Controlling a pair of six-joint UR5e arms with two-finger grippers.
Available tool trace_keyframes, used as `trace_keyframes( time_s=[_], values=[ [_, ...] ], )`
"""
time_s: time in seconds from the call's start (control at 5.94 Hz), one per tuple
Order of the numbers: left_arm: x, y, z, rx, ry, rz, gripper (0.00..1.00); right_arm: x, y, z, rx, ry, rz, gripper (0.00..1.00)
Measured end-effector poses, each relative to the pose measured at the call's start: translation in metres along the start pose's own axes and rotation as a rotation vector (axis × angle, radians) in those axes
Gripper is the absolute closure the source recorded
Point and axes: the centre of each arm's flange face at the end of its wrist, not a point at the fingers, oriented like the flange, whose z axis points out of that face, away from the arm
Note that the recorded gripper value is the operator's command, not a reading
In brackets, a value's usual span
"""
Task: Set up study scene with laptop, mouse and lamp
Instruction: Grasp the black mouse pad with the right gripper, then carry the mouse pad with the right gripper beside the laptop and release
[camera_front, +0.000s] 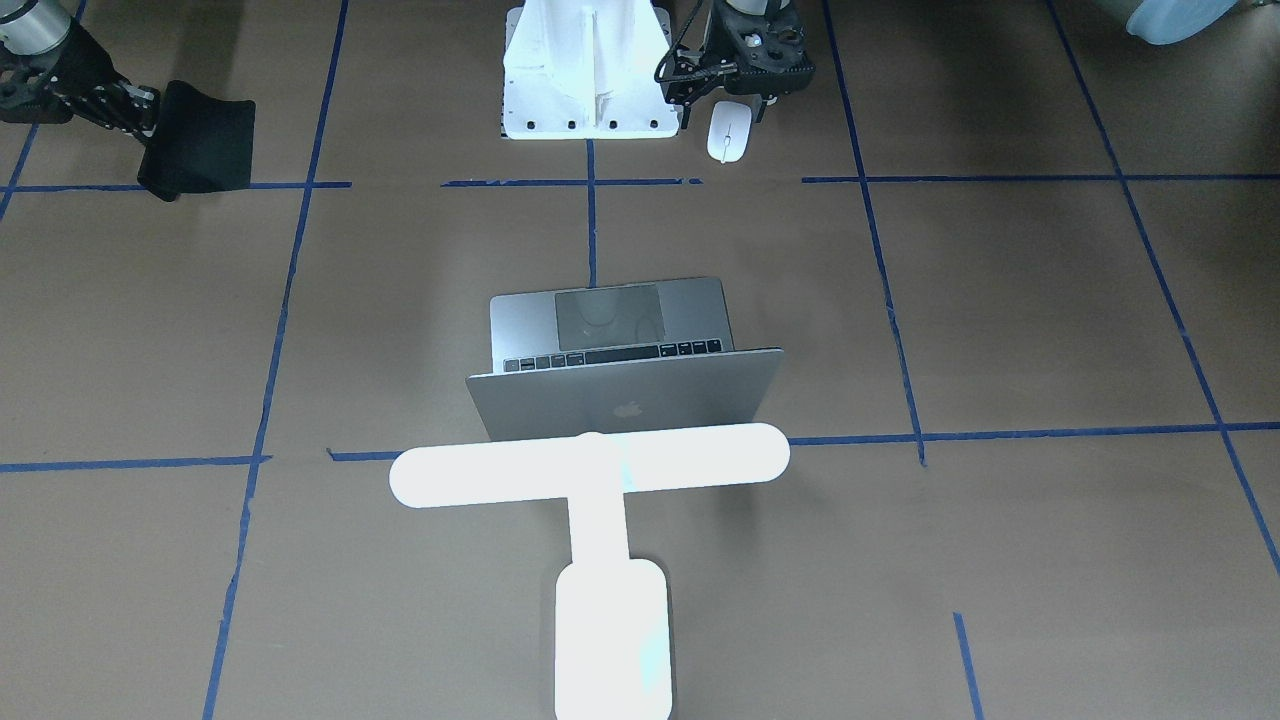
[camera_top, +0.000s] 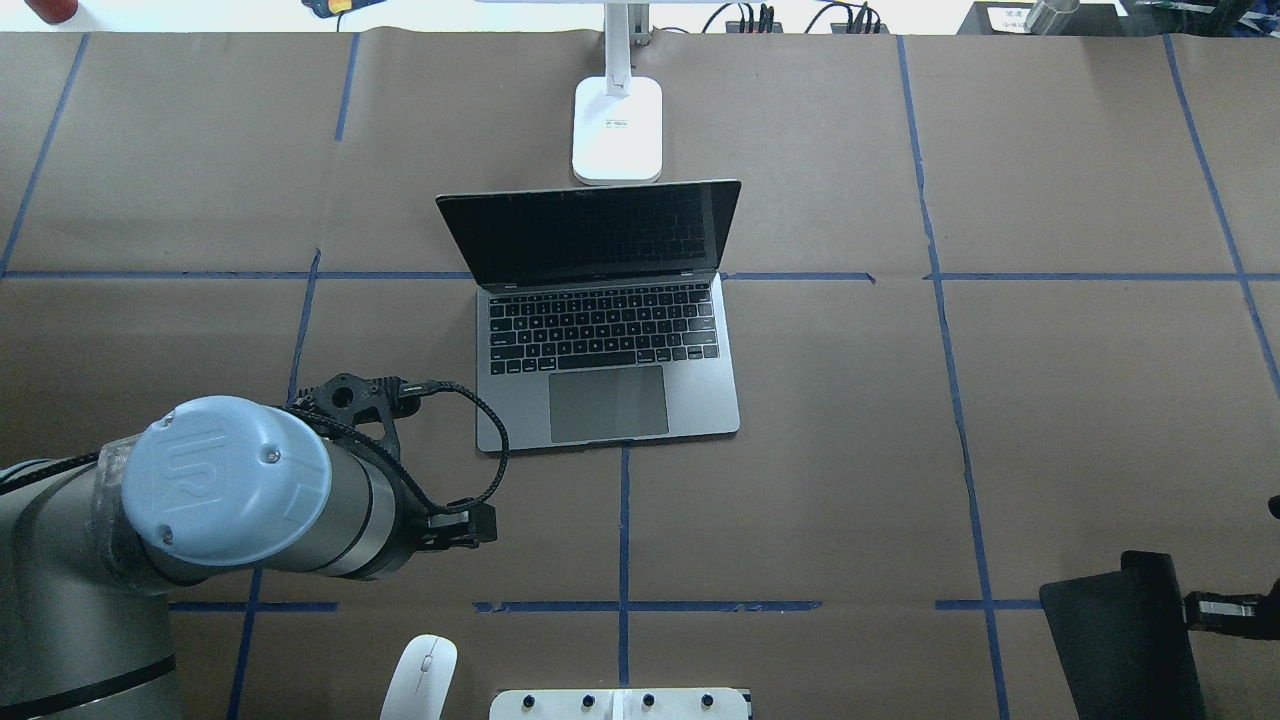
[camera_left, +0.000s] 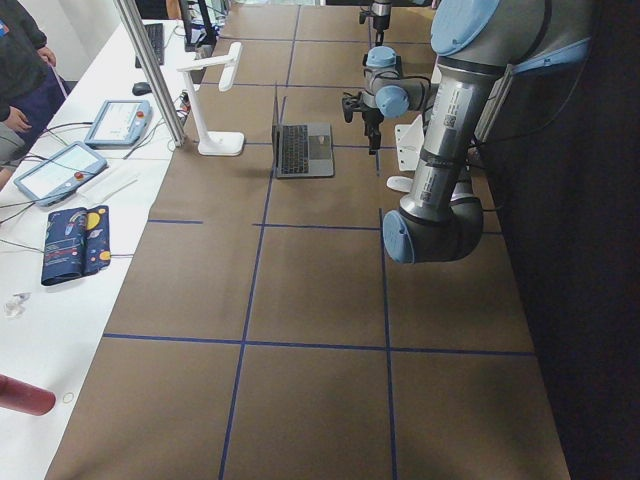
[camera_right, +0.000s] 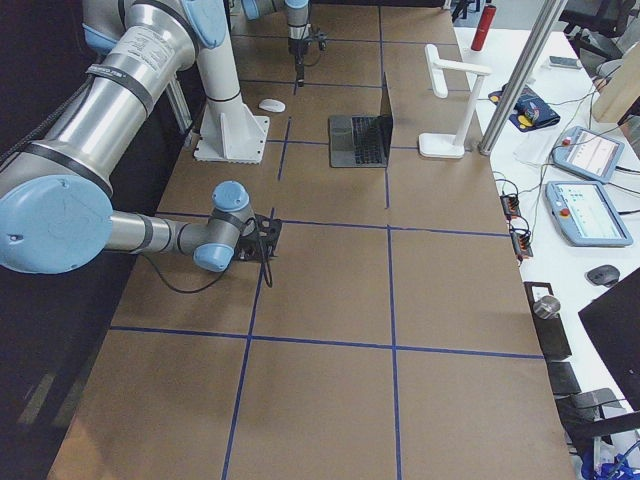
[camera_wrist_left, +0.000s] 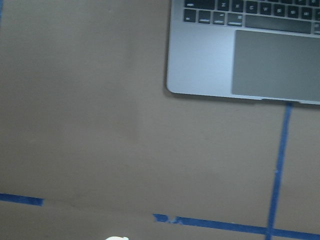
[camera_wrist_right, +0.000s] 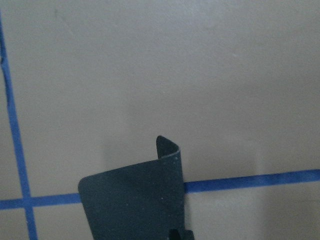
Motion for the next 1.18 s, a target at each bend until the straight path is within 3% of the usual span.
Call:
trace_keyframes(
  time_s=[0.17,0.67,1.18],
  values=[
    [-0.006,0.001,0.006,-0.003,-0.012,0.021,0.00,-0.017,-0.021,-0.002,0.017,-0.029,0.000,1.00],
    [-0.018,0.009,0.019,-0.013,-0.044,0.036,0.00,-0.090,-0.099,-0.004,0.047,-0.052,-0.036,1.00],
    [-0.025,0.010,0.020,-0.015,-0.054,0.036,0.00,-0.205,-0.167,-0.002,0.067,-0.002,-0.097,1.00]
  ],
)
